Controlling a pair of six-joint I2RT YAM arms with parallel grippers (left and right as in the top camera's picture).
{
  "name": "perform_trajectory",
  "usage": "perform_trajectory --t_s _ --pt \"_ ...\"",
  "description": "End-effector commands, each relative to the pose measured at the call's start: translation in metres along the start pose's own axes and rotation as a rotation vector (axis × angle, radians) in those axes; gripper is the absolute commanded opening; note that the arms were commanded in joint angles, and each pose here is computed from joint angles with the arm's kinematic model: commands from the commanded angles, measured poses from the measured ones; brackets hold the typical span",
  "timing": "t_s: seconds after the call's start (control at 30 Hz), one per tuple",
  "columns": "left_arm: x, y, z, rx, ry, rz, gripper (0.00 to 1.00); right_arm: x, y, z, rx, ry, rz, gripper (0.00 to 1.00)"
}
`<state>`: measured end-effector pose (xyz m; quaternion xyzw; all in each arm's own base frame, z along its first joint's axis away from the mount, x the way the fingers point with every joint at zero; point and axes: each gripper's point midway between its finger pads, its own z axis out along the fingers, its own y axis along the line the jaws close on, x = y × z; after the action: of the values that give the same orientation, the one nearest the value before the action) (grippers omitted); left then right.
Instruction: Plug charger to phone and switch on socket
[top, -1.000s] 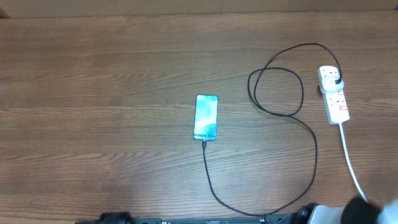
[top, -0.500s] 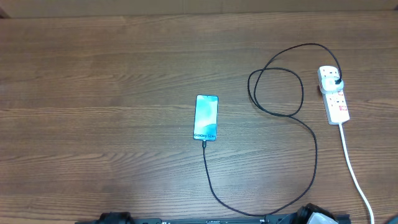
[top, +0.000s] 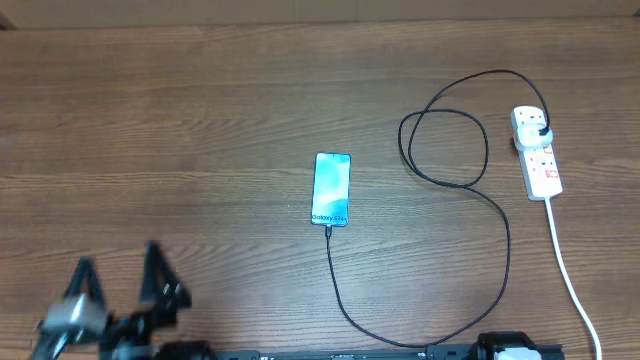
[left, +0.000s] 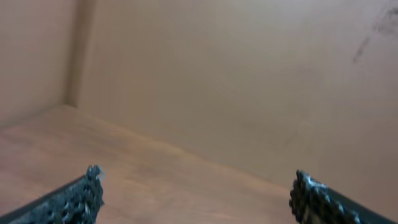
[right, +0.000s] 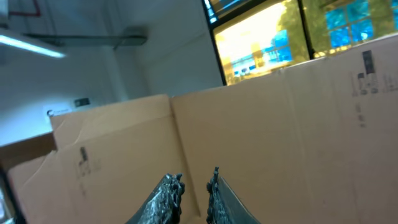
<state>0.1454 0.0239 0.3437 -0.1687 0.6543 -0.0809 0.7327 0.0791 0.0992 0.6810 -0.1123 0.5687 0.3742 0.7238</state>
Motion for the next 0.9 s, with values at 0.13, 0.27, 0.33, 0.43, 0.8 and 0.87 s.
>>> perform_trajectory --t_s 0.13,0.27,0.33,0.43,0.8,0.87 --pt "0.082 0.0 0.057 0.115 0.044 0.061 1.0 0.008 0.012 -0.043 0.026 -0.089 -0.089 0.18" --pt "0.109 0.008 0.072 0.124 0.017 0.059 1.0 0.02 0.019 -0.062 -0.003 -0.142 -0.124 0.18" --pt "0.124 0.013 0.077 0.123 0.022 0.059 1.0 0.026 0.022 -0.071 -0.02 -0.175 -0.146 0.18" --pt "0.142 0.019 0.081 0.118 0.035 0.06 1.0 0.033 0.026 -0.08 -0.045 -0.205 -0.169 0.18" --pt "0.16 0.025 0.084 0.113 0.05 0.072 1.0 0.053 0.063 -0.142 -0.115 -0.365 -0.289 0.2" --pt "0.16 0.025 0.084 0.114 0.048 0.108 1.0 0.056 0.069 -0.15 -0.113 -0.386 -0.309 0.19"
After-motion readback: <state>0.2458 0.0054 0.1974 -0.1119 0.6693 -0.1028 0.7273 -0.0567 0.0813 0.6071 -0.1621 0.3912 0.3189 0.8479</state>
